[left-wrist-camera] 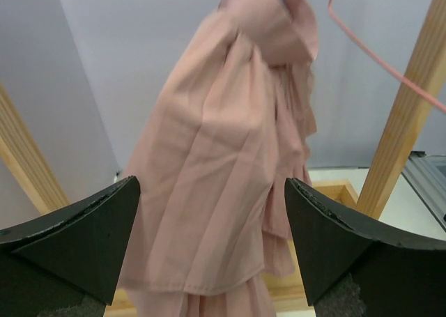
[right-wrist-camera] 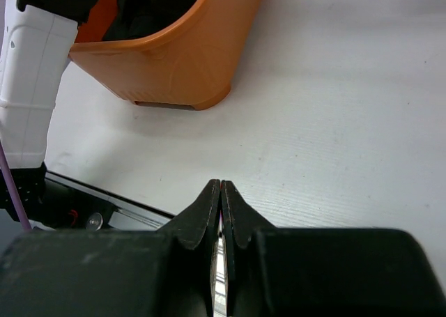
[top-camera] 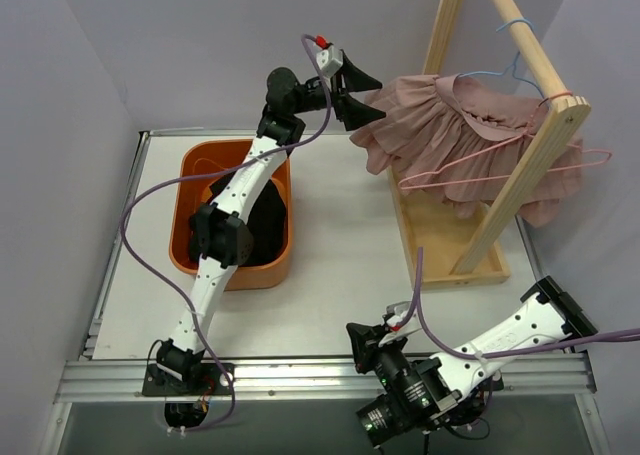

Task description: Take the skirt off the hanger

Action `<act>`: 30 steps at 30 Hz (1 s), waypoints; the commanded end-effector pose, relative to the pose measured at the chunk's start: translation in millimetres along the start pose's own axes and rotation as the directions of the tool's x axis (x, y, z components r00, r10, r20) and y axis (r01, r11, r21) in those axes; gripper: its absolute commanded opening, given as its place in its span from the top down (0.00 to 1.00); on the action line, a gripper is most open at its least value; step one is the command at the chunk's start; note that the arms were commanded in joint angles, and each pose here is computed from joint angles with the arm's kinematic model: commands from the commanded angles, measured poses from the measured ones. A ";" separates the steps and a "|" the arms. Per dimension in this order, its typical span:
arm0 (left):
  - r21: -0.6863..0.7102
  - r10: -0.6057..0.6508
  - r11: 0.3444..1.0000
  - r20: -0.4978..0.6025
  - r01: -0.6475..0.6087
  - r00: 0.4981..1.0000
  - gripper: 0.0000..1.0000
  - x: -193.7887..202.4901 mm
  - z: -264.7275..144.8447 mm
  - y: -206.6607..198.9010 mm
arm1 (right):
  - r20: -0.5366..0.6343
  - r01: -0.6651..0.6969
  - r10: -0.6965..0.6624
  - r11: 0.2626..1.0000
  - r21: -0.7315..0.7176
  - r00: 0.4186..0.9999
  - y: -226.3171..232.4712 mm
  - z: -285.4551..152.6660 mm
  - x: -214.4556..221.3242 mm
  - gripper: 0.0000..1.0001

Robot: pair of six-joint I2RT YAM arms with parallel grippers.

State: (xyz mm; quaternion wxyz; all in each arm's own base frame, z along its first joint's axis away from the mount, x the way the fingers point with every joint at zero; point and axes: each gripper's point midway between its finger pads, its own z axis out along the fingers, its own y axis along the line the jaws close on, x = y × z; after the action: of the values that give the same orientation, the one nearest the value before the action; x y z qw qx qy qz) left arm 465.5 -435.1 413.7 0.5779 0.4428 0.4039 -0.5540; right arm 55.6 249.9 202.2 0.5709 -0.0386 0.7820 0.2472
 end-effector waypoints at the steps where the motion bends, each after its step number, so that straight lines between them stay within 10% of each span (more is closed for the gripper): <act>1: -0.003 0.159 0.987 0.080 -0.159 0.984 0.06 -38.1 7.8 -9.3 | 0.032 -0.001 0.001 1.000 -0.017 0.999 3.8 -1.7 -9.3 1.00; 22: 0.055 0.069 0.996 -0.001 -0.069 0.998 0.02 10.7 91.6 -79.3 | 0.057 0.060 -0.059 0.998 -0.017 0.997 20.4 -1.5 -9.0 1.00; 30: -0.024 0.139 0.990 -0.021 -0.140 0.990 0.32 -20.2 98.3 -120.5 | 0.055 0.047 -0.046 0.999 -0.020 0.997 17.1 -1.6 -4.7 1.00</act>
State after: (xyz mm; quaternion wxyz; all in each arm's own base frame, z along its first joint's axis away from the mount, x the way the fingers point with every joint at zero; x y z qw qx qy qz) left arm 377.1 -540.8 369.3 0.5462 0.4660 0.4529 -0.5285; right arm 47.5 265.3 204.2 0.5804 -0.0539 0.7779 0.2348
